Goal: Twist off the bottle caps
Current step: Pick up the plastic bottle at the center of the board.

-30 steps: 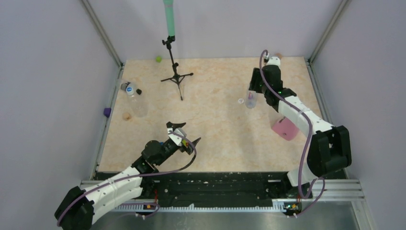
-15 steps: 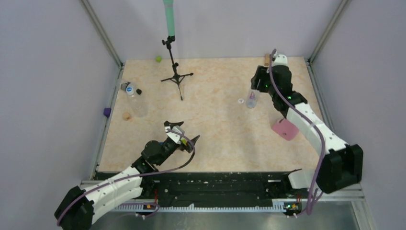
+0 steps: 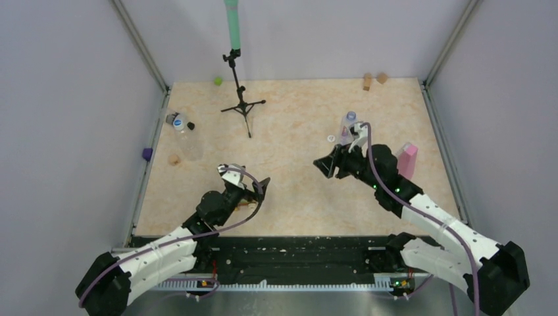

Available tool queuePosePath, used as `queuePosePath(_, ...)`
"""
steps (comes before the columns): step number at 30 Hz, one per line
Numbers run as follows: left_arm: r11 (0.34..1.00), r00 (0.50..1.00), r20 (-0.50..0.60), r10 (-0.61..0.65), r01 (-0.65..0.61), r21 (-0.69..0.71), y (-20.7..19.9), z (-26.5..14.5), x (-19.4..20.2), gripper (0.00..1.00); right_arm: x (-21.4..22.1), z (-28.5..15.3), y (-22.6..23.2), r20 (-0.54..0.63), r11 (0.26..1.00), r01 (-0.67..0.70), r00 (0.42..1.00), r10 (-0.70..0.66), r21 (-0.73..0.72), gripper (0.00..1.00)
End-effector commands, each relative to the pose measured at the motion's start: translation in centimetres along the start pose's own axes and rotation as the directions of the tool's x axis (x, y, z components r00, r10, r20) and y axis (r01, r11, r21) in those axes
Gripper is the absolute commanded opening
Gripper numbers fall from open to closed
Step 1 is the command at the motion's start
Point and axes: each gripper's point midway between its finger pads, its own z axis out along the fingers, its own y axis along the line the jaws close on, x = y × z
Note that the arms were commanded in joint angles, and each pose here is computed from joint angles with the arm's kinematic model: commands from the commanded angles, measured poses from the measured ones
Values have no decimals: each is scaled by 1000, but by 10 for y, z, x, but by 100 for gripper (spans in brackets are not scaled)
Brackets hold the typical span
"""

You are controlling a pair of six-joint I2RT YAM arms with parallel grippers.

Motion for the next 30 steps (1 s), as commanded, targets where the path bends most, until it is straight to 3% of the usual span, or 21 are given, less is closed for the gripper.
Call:
queuePosePath(1,991,987,118,-114,121,-57,5,9,-40,99,31,-9,17,-22,991,-76,997,74,-110,57)
queuePosePath(6,965,977,137,-165,188,-183,25,13,-45,99,67,-16,17,-66,979,-126,991,116,-163,56)
queuePosePath(10,900,966,166,-200,248,-357,54,9,-40,99,74,-17,11,-74,984,-108,992,98,-142,56)
queuePosePath(16,862,989,144,-33,101,-496,78,12,-77,99,79,-17,11,-79,982,-114,992,103,-151,56)
queuePosePath(21,743,999,36,19,9,-670,123,14,-117,99,81,-16,9,-75,981,-126,990,116,-149,56)
queuePosePath(25,656,996,83,-39,89,-750,174,5,-142,99,81,-18,8,-81,983,-127,990,117,-136,56)
queuePosePath(30,523,994,103,24,75,-849,214,-14,-168,98,80,-20,7,-73,983,-129,990,120,-130,56)
